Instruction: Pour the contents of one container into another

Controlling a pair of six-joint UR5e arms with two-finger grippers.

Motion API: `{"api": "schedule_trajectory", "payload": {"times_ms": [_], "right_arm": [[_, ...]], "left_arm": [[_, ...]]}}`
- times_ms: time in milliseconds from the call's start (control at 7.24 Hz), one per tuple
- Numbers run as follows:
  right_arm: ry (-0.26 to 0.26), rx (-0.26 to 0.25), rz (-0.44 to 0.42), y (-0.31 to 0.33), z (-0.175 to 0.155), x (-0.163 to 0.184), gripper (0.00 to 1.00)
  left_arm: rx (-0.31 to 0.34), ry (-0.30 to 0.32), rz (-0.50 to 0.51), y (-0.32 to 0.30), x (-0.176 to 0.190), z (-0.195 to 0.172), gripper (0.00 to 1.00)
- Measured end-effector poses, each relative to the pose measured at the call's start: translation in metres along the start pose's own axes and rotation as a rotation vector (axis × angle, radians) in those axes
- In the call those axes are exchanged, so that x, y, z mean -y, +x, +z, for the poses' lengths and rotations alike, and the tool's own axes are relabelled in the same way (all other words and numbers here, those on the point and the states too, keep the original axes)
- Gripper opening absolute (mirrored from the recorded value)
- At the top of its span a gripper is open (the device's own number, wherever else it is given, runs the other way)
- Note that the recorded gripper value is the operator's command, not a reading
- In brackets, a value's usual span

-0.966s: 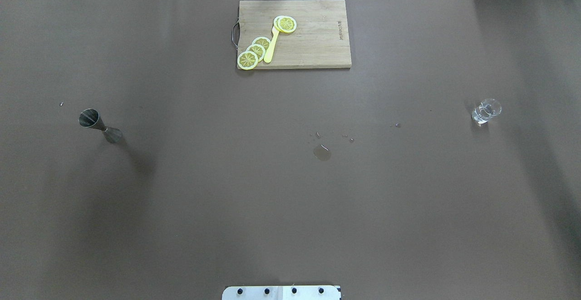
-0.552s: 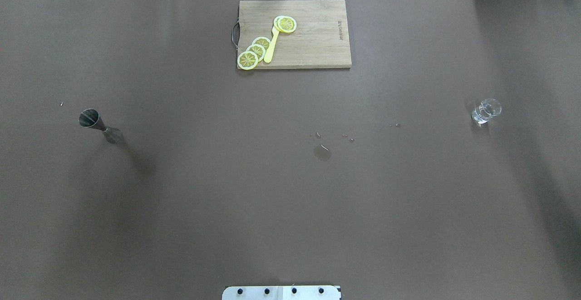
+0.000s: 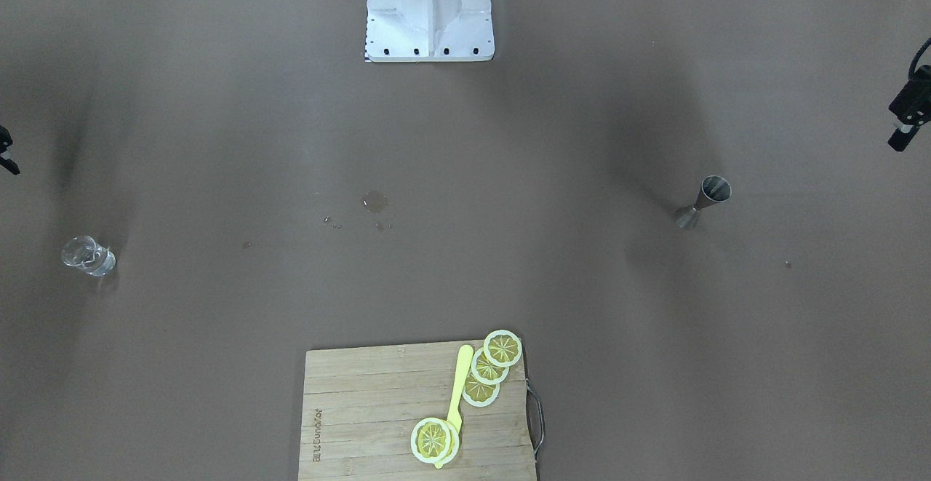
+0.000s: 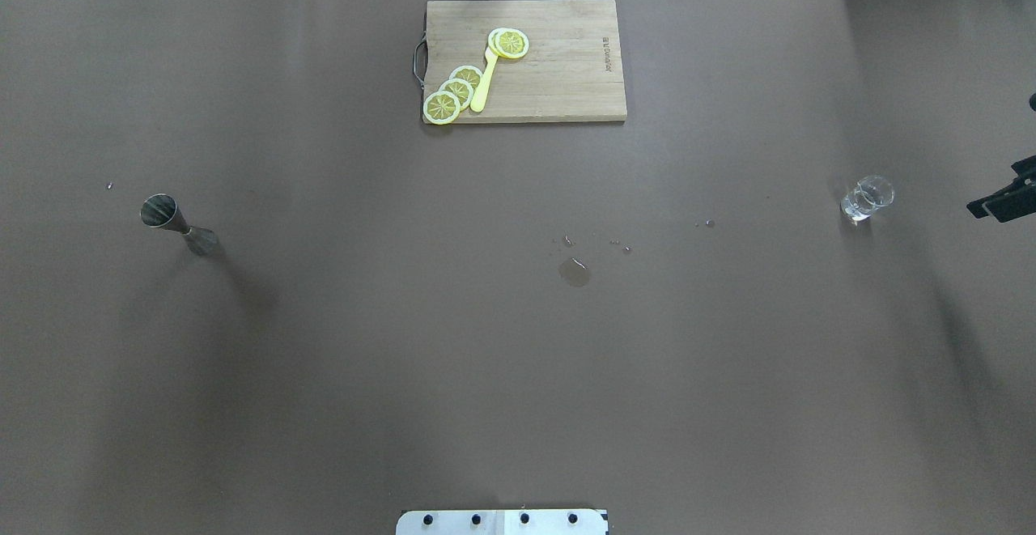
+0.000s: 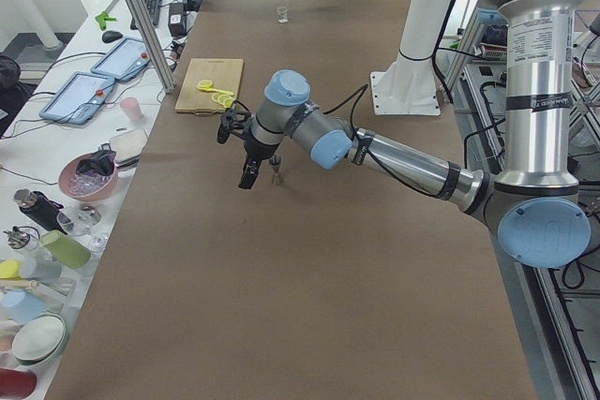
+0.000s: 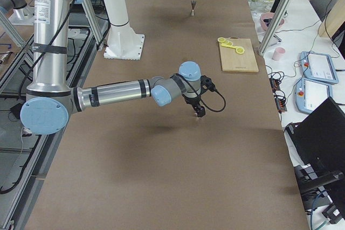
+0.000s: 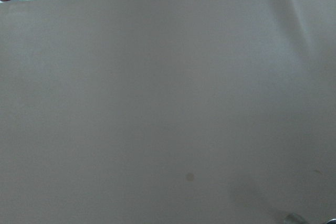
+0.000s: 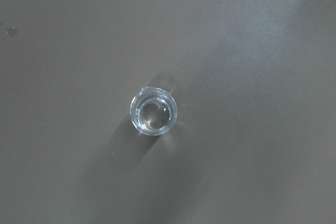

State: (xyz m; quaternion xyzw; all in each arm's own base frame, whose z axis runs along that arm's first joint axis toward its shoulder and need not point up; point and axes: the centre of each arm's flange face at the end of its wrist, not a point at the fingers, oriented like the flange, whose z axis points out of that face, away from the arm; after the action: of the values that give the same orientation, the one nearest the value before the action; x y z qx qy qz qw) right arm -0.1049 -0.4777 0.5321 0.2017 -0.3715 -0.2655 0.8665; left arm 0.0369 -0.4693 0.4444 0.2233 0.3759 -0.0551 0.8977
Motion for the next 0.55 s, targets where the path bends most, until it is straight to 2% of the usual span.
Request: {"api": "schedule_trajectory", "payload": {"times_ms": [414, 552], "right_arm": [[0.007, 0.022, -0.053, 0.005, 0.041, 0.041, 1.00], [0.034, 0.028, -0.069, 0.014, 0.059, 0.043, 1.00]], "left_arm": [[0.023, 0.168, 0.006, 0.046, -0.017, 0.007, 0.97], [0.013, 0.225, 0.007, 0.060, -0.027, 0.012, 0.97]]}}
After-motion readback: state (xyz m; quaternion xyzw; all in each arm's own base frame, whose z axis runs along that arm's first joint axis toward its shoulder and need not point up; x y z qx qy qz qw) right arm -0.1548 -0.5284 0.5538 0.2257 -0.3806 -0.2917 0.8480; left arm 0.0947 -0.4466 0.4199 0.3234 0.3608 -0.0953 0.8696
